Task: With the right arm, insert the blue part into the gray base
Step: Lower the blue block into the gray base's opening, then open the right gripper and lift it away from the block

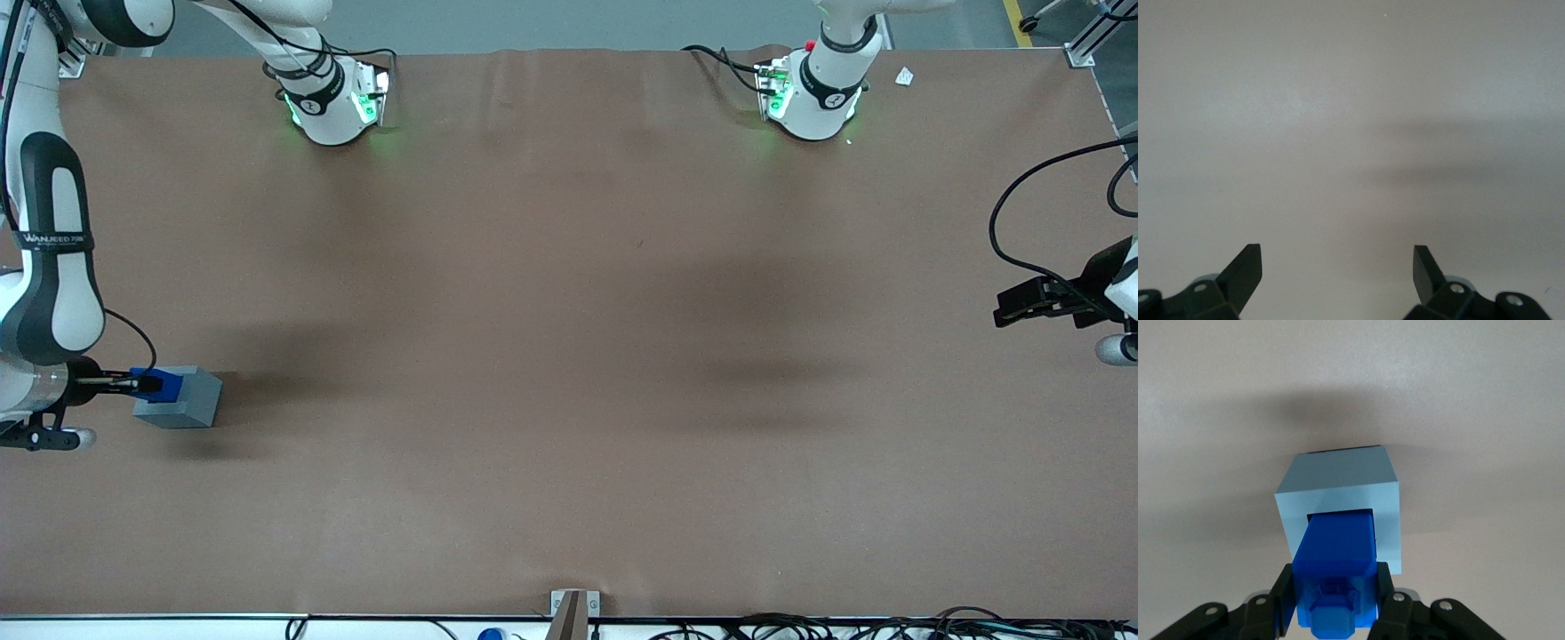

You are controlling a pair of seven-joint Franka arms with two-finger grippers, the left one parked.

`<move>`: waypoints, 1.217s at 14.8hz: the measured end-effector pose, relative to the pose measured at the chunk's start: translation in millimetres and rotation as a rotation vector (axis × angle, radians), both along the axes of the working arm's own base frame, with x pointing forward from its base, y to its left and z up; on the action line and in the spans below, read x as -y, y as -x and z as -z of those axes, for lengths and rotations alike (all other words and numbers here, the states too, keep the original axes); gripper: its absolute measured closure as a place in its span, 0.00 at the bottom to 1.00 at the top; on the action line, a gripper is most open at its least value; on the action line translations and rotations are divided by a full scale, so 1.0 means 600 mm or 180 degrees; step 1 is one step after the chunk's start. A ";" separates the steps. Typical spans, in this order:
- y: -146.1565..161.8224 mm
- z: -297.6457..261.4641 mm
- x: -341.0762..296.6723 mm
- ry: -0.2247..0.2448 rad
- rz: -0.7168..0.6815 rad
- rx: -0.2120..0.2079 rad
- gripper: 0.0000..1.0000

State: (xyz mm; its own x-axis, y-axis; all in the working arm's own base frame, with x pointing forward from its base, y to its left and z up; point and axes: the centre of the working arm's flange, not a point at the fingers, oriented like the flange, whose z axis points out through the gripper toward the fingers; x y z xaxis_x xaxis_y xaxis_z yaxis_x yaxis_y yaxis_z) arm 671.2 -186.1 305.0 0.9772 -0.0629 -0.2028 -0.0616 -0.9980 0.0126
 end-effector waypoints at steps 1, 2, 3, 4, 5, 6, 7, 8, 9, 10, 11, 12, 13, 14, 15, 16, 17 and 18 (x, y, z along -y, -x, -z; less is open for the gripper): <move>0.000 0.001 -0.002 0.0012 -0.0014 -0.0016 0.49; 0.001 0.001 -0.002 0.0019 -0.0022 -0.0026 0.49; 0.001 0.001 -0.003 0.0024 -0.0027 -0.0031 0.49; 0.001 0.002 -0.003 0.0026 -0.0030 -0.0035 0.49; 0.000 0.002 -0.004 0.0031 -0.0035 -0.0036 0.49; 0.000 0.002 -0.004 0.0034 -0.0038 -0.0036 0.49; 0.000 0.003 -0.005 0.0032 -0.0041 -0.0038 0.49; -0.001 0.011 -0.008 0.0025 -0.0048 -0.0053 0.49; -0.001 0.021 -0.010 0.0018 -0.0056 -0.0074 0.49; -0.002 0.022 -0.011 0.0017 -0.0059 -0.0084 0.49; -0.003 0.023 -0.012 0.0017 -0.0061 -0.0084 0.49; -0.003 0.022 -0.012 0.0017 -0.0062 -0.0082 0.49; -0.004 0.023 -0.012 0.0018 -0.0063 -0.0081 0.49; -0.004 0.023 -0.012 0.0018 -0.0063 -0.0081 0.49; -0.004 0.023 -0.012 0.0018 -0.0063 -0.0081 0.49; -0.004 0.023 -0.012 0.0018 -0.0063 -0.0081 0.49; -0.004 0.023 -0.012 0.0018 -0.0063 -0.0081 0.49; -0.004 0.023 -0.012 0.0019 -0.0063 -0.0079 0.45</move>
State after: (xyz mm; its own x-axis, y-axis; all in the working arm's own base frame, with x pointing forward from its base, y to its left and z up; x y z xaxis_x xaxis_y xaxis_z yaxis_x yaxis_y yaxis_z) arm 673.7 -178.7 291.0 0.9729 -0.0449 -0.2267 -0.0415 -0.9989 0.0197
